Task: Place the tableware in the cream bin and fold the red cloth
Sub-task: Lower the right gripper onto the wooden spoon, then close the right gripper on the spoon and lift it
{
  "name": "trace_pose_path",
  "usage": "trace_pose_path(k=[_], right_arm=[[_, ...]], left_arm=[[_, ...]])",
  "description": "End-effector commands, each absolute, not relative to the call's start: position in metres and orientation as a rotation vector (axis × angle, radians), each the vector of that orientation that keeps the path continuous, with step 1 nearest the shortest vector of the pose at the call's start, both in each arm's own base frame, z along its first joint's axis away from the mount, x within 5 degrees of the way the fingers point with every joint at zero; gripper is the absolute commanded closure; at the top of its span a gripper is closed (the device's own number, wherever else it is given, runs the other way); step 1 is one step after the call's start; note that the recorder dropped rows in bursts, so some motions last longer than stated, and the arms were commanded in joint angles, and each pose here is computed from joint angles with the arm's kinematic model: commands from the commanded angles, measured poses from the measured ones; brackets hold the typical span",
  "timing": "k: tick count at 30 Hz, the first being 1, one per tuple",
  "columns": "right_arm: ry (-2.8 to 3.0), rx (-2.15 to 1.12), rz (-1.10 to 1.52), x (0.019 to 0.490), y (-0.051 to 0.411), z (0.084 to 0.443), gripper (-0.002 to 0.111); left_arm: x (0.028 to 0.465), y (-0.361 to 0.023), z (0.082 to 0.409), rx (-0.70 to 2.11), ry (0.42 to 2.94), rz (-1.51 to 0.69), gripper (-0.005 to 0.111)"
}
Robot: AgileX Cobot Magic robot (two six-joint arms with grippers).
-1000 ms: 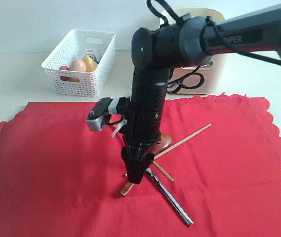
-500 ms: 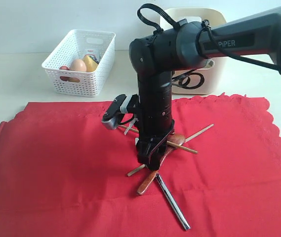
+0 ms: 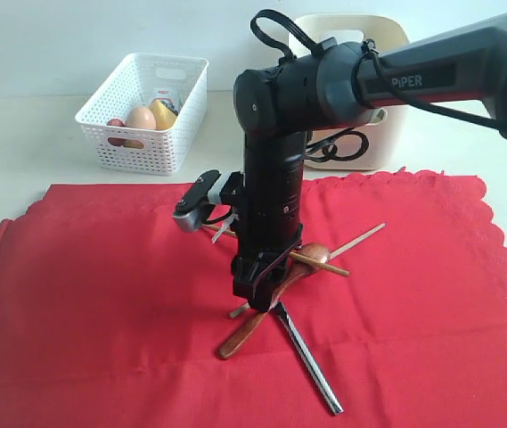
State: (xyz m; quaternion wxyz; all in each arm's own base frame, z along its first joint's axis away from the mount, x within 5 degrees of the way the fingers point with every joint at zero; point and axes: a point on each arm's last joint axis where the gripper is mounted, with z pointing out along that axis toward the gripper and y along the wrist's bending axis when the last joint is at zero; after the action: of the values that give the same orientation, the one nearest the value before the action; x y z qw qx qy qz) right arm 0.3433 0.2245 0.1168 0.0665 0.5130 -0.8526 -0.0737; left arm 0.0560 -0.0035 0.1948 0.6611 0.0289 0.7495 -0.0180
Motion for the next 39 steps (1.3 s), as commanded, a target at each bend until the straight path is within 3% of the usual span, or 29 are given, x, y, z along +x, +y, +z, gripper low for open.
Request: trace_pose_path(k=[1,12,25,39], right_arm=[[-2.582,1.554,-0.223,0.344,0.225,0.115,0.053],[-2.554,1.758,-0.201,0.342,0.222,0.156,0.053],[-2.401,1.889,-0.129,0.335,0.212,0.122,0.053],[-2.384,2.029,0.031,0.341,0.205,0.146,0.053]], left_arm=[[0.056,-0.003,0.194,0.068,1.69,-0.037,0.107],[0.056,-0.003,0.194,0.068,1.69,-0.037,0.107],[0.056,-0.003,0.194,0.068,1.69,-0.037,0.107],[0.056,-0.003,0.194,0.068,1.69,-0.037,0.107]])
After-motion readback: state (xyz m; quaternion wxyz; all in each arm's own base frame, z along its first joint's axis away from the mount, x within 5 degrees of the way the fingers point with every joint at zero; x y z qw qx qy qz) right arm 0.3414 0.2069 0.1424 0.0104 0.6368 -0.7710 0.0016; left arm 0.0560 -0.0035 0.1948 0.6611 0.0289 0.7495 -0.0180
